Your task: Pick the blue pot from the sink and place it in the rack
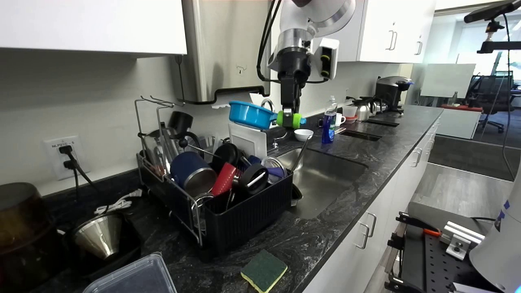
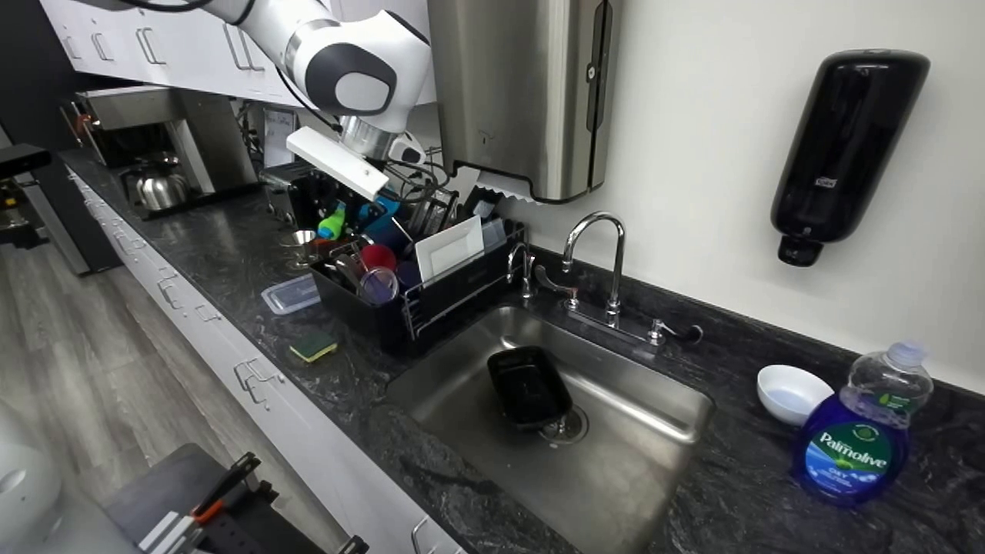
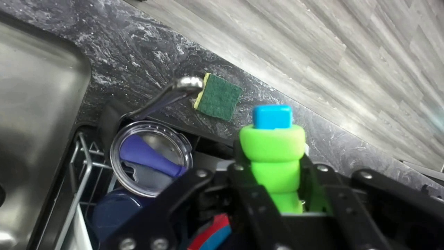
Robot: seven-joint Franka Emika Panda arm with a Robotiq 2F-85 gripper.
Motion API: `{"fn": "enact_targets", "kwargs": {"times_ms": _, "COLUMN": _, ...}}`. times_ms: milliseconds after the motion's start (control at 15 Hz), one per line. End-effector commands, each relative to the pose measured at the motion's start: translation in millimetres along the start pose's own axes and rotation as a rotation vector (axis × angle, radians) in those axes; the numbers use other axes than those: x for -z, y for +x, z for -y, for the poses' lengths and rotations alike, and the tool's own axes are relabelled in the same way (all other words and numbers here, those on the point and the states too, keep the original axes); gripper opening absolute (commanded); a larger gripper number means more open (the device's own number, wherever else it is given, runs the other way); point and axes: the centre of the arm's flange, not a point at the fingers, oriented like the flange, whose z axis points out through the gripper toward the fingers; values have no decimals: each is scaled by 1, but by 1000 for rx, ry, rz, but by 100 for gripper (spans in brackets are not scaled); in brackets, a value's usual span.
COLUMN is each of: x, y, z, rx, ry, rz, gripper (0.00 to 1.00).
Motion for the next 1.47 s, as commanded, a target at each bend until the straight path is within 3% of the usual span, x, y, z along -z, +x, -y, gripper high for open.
{"fn": "enact_targets", "kwargs": {"times_ms": 0, "x": -11, "y": 23, "z": -13, "rx": -66, "ry": 49, "rz": 16, "gripper": 8}}
{"fn": "enact_targets", "kwargs": {"times_ms": 667, "x": -28, "y": 49, "z": -48, "rx": -209, "ry": 142, "rz": 5, "gripper": 8}}
{"fn": "enact_targets", "kwargs": {"times_ms": 1400, "x": -42, "y": 56, "z": -85, "rx": -326, "ry": 167, "rz": 3, "gripper": 8}}
